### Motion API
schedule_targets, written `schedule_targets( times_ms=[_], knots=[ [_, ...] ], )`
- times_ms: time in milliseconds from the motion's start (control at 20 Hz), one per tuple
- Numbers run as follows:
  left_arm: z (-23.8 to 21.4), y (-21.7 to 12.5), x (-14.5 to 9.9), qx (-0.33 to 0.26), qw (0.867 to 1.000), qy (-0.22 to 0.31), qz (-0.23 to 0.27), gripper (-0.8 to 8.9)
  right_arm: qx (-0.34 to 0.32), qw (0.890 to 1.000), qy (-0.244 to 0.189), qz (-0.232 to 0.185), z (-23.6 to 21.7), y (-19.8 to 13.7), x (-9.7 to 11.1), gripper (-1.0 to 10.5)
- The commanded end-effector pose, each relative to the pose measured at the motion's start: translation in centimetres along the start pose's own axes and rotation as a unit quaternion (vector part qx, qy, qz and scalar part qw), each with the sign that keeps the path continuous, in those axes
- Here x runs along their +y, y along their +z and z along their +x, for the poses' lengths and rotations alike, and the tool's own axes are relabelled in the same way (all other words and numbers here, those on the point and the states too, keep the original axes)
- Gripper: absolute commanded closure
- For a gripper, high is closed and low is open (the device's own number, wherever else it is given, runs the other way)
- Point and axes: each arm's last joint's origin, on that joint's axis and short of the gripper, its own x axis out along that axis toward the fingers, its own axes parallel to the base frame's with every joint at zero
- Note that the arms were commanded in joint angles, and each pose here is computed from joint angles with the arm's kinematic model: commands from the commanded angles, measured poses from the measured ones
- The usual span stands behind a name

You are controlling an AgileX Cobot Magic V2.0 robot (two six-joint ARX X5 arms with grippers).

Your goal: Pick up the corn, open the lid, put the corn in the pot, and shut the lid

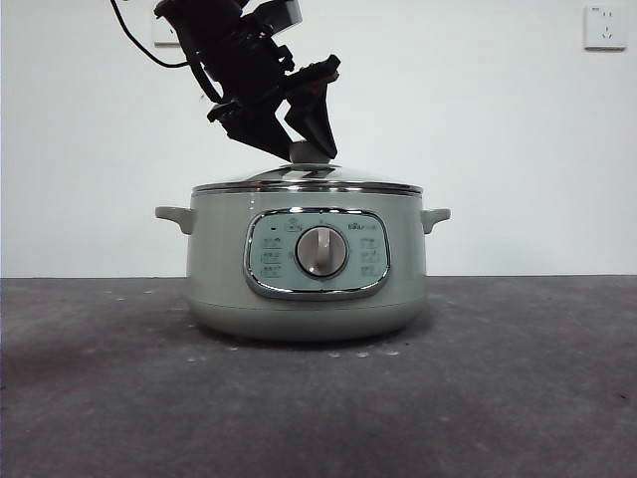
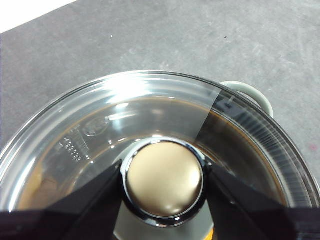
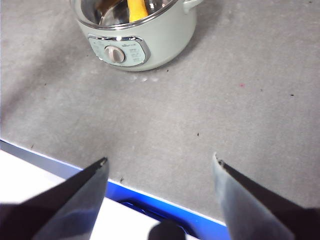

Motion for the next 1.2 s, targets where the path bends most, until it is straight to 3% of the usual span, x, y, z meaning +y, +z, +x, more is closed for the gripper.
schedule_targets(
  times_ms=[50,200,350,400,850,1200],
  knots=[
    [0.9,-0.6,0.1,0.016,1.0,-0.002,0.007,8.13,0.014,1.0,-0.005,0.003,0.1,-0.4,-0.1,6.0],
    [0.9,-0.9,0.2,0.031,1.0,-0.001,0.003,7.67,0.011,1.0,-0.013,0.002,0.1,-0.3,-0.1,6.0],
    [0.8,-1.0,0.4,0.038,0.999,0.0,0.0,4.15,0.011,1.0,-0.017,0.002,0.1,-0.3,-0.2,6.0],
    [0.8,-1.0,0.4,0.037,0.999,-0.002,0.0,3.69,0.011,1.0,-0.017,0.003,0.1,-0.3,-0.2,6.0],
    [-3.0,1.3,0.9,0.012,1.0,0.01,-0.002,3.71,0.008,1.0,-0.025,0.002,0.1,-0.3,-0.2,6.0],
    [-13.5,2.1,-0.6,0.038,0.999,0.012,-0.01,3.73,0.008,1.0,-0.03,0.002,0.2,-0.3,-0.2,6.0]
  ],
)
